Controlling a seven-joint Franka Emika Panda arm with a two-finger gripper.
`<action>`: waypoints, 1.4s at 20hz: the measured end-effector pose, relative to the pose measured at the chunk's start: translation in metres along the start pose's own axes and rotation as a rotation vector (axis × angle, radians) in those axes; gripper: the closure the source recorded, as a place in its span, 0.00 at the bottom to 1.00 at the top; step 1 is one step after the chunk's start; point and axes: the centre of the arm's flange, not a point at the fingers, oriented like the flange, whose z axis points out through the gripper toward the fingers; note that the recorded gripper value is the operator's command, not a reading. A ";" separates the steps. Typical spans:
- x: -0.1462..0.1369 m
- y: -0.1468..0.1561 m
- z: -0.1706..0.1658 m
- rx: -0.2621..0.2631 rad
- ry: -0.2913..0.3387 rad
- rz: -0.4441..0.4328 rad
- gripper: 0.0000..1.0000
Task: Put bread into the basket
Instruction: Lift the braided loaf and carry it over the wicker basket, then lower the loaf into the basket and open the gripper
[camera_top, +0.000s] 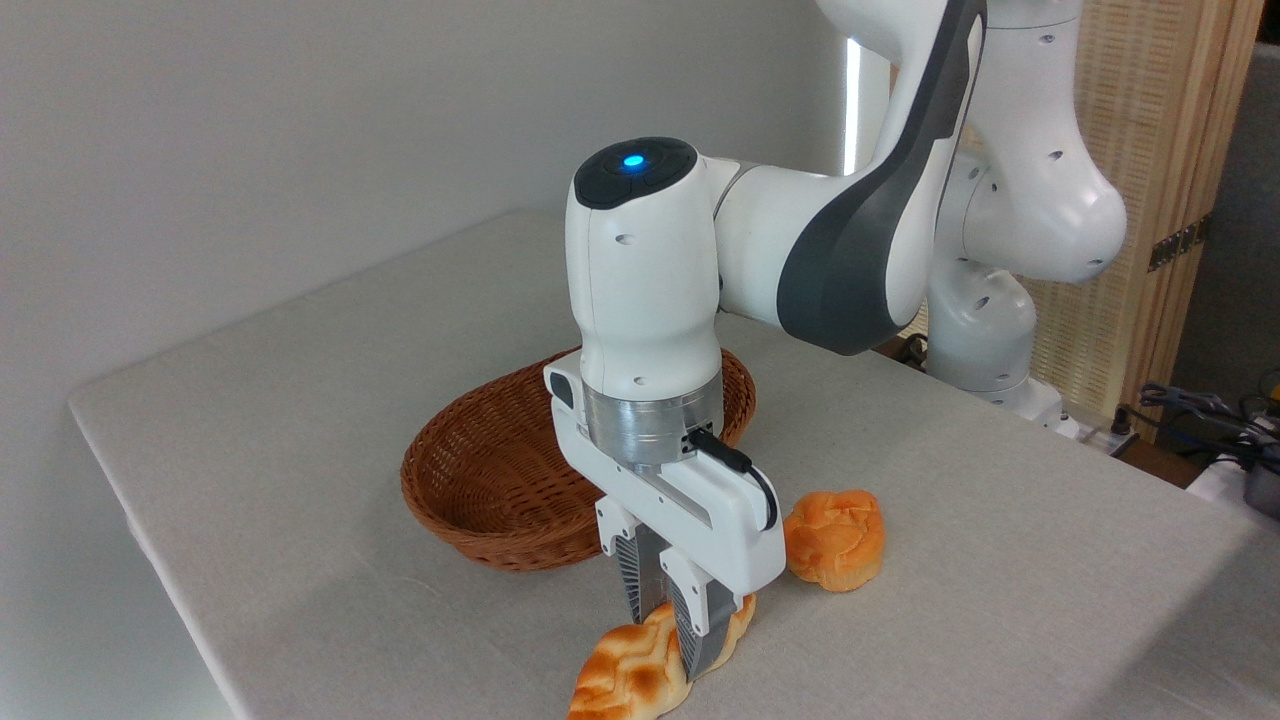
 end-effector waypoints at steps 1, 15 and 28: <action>0.000 -0.001 -0.001 0.003 0.002 0.000 0.70; 0.081 0.055 -0.119 -0.194 -0.021 0.083 0.52; 0.135 0.136 -0.050 -0.197 -0.033 0.192 0.00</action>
